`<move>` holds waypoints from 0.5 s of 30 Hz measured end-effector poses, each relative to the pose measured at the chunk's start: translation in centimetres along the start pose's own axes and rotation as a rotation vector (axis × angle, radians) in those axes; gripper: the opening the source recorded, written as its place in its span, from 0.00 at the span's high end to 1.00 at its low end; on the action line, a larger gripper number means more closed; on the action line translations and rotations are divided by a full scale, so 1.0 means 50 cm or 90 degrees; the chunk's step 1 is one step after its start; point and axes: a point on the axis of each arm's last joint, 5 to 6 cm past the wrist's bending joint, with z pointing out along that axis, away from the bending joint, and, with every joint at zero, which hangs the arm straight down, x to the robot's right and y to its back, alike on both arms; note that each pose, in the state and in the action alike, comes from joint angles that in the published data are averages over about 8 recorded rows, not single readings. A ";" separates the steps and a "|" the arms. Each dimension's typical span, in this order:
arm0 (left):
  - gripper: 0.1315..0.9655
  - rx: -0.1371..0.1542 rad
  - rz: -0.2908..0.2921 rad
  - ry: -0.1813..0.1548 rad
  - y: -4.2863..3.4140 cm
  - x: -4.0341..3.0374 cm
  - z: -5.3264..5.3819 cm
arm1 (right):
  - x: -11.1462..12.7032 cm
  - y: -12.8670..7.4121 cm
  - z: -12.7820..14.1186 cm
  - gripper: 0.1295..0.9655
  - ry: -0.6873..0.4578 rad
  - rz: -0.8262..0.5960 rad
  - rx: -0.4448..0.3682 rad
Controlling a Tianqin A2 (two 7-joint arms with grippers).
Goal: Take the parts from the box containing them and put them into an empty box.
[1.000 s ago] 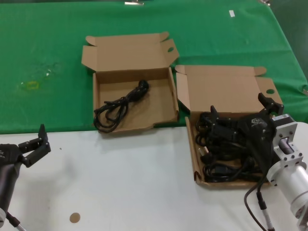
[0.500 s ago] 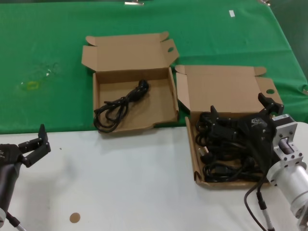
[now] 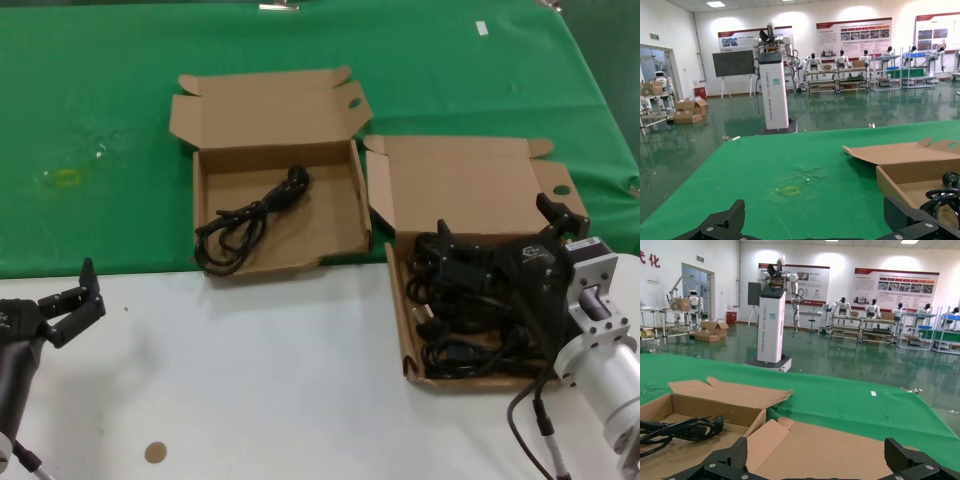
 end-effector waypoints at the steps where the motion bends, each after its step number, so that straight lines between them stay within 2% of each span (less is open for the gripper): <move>1: 0.00 0.000 0.000 0.000 0.000 0.000 0.000 | 0.000 0.000 0.000 0.00 0.000 0.000 0.000; 15: 0.00 0.000 0.000 0.000 0.000 0.000 0.000 | 0.000 0.000 0.000 0.00 0.000 0.000 0.000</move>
